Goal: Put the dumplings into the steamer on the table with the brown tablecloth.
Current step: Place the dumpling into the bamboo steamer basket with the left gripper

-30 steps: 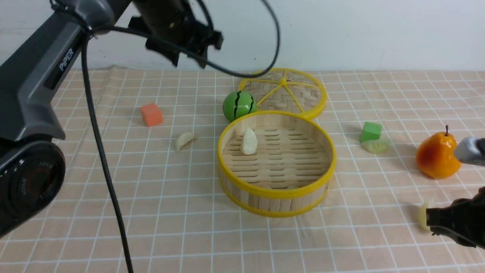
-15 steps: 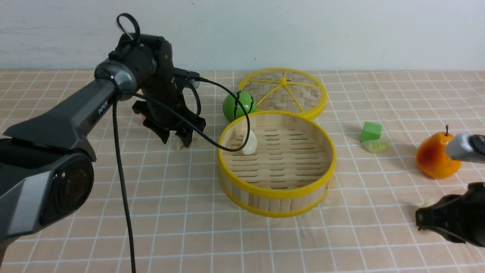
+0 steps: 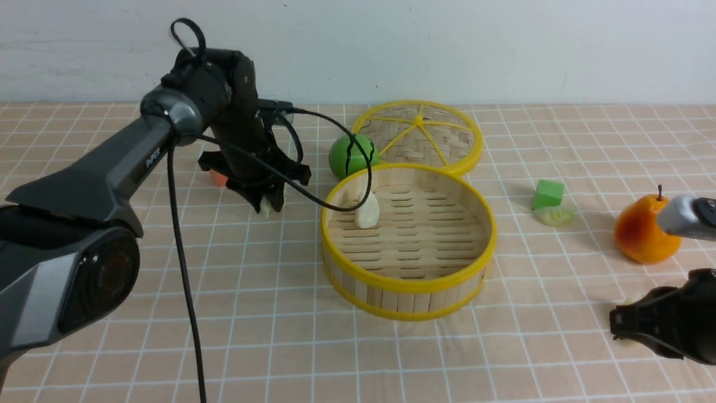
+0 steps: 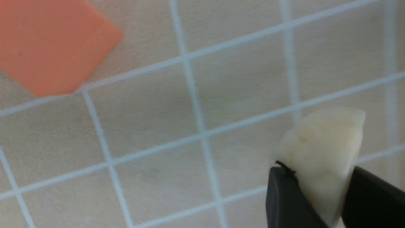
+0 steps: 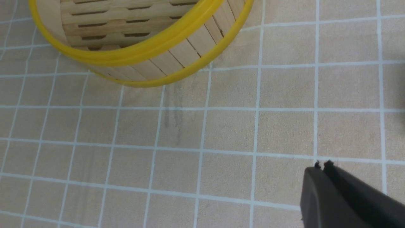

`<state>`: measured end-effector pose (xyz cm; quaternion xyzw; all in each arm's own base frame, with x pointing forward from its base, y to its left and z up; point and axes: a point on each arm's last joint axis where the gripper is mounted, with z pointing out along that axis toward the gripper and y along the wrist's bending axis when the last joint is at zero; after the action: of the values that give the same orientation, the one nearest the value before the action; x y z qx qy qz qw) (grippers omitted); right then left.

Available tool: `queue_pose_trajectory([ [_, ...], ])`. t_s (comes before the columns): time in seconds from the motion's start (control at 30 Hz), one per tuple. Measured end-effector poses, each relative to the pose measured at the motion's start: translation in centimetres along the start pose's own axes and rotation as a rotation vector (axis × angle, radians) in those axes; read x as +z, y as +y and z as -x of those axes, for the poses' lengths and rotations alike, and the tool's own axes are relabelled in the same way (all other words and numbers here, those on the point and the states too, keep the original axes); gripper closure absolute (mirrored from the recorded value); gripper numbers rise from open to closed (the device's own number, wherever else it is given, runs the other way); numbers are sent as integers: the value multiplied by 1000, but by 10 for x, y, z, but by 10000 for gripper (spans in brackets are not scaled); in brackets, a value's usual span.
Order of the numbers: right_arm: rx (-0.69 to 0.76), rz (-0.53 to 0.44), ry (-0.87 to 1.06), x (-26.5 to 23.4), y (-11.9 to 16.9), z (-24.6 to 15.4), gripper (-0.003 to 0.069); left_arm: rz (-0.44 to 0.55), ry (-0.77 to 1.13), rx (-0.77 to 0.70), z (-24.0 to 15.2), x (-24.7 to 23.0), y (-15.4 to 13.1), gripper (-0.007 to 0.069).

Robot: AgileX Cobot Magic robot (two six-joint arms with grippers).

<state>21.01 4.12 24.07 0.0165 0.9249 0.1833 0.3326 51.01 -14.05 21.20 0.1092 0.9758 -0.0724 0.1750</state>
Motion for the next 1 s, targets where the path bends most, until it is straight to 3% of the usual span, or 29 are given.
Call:
queue_pose_trajectory([
  [0.2,5,-4,17,4,-1,-1,645,-145,-147,-20,4,-85,-78,408],
  [0.27,8,-5,23,6,-2,-1,645,-149,-145,-5,1,-85,-92,408],
  [0.37,9,-2,36,7,-2,-2,642,-110,-78,94,-18,-65,-137,408],
  [0.53,11,5,51,7,-1,-3,638,-80,7,170,-42,-44,-170,408],
  [0.8,18,18,74,7,0,-5,637,27,82,172,-58,-19,-165,408],
  [1.0,19,29,74,7,1,-5,633,55,118,162,-63,-4,-161,408],
])
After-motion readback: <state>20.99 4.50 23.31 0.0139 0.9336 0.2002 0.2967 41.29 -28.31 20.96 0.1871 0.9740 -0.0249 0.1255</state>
